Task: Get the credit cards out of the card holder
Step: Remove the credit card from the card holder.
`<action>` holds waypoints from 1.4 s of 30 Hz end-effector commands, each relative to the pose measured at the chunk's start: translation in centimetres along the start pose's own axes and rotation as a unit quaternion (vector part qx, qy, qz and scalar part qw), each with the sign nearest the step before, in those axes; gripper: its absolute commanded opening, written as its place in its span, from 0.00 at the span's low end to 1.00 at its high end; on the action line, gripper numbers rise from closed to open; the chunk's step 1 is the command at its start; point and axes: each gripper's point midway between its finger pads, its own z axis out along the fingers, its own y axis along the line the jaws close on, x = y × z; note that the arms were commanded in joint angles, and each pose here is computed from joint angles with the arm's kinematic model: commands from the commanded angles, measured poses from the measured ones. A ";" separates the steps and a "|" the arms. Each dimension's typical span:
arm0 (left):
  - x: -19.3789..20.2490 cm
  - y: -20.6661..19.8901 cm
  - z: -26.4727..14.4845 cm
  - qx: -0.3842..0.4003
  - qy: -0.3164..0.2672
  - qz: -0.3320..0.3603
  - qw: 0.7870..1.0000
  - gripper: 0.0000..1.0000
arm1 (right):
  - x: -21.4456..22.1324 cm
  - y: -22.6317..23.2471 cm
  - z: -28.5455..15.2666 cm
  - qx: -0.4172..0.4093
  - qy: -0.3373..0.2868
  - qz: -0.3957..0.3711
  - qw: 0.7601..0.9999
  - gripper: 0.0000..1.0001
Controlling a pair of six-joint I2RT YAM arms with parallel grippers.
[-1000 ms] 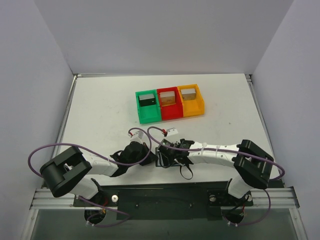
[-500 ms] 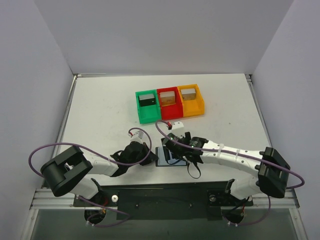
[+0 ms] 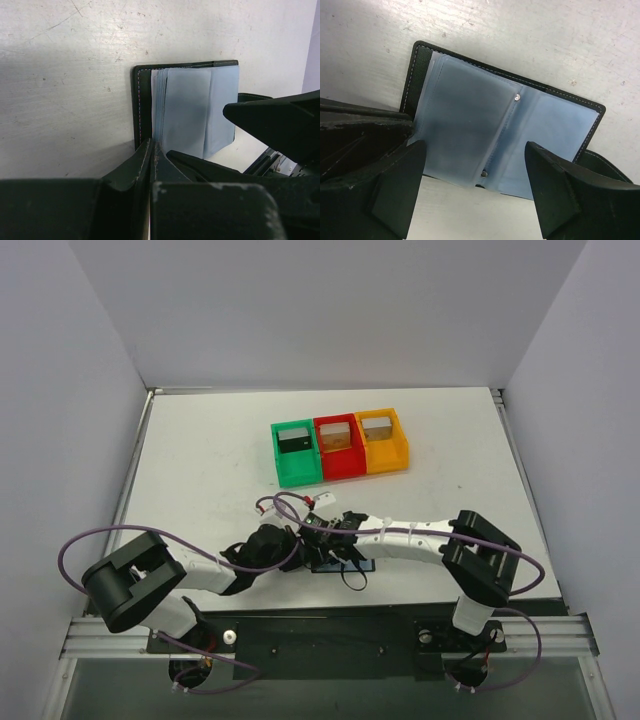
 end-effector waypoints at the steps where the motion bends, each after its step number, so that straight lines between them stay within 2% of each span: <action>1: 0.1 1.3 -0.1 -0.014 -0.007 -0.001 1.000 0.00 | -1.0 0.2 0.2 0.008 -0.002 0.009 1.000 0.74; 8: 0.2 1.4 -0.1 -0.014 -0.005 -0.002 1.000 0.00 | -1.4 0.6 0.1 -0.006 -0.018 0.030 0.999 0.75; 14: 0.2 1.4 -0.1 -0.015 -0.005 0.000 1.000 0.00 | -0.5 0.5 1.2 0.001 0.009 0.019 1.000 0.73; 23: 0.0 2.2 0.0 -0.030 -0.009 0.000 1.000 0.00 | 1.3 -2.5 1.3 0.044 0.032 0.007 0.998 0.58; 28: -0.2 2.2 0.0 -0.030 -0.010 -0.004 0.999 0.00 | 1.8 -3.8 1.0 0.056 0.033 0.005 0.998 0.44; 31: -0.2 2.3 0.0 -0.032 -0.011 -0.004 0.999 0.00 | 2.1 -4.4 1.0 0.061 0.036 0.009 0.997 0.40; 35: -0.4 2.5 -0.1 -0.036 -0.014 -0.005 0.999 0.00 | 2.4 -5.3 0.7 0.069 0.037 0.016 0.997 0.39; 42: -0.5 2.8 -0.2 -0.041 -0.017 -0.006 0.999 0.00 | 2.5 -6.6 -0.4 0.076 0.029 0.033 0.996 0.48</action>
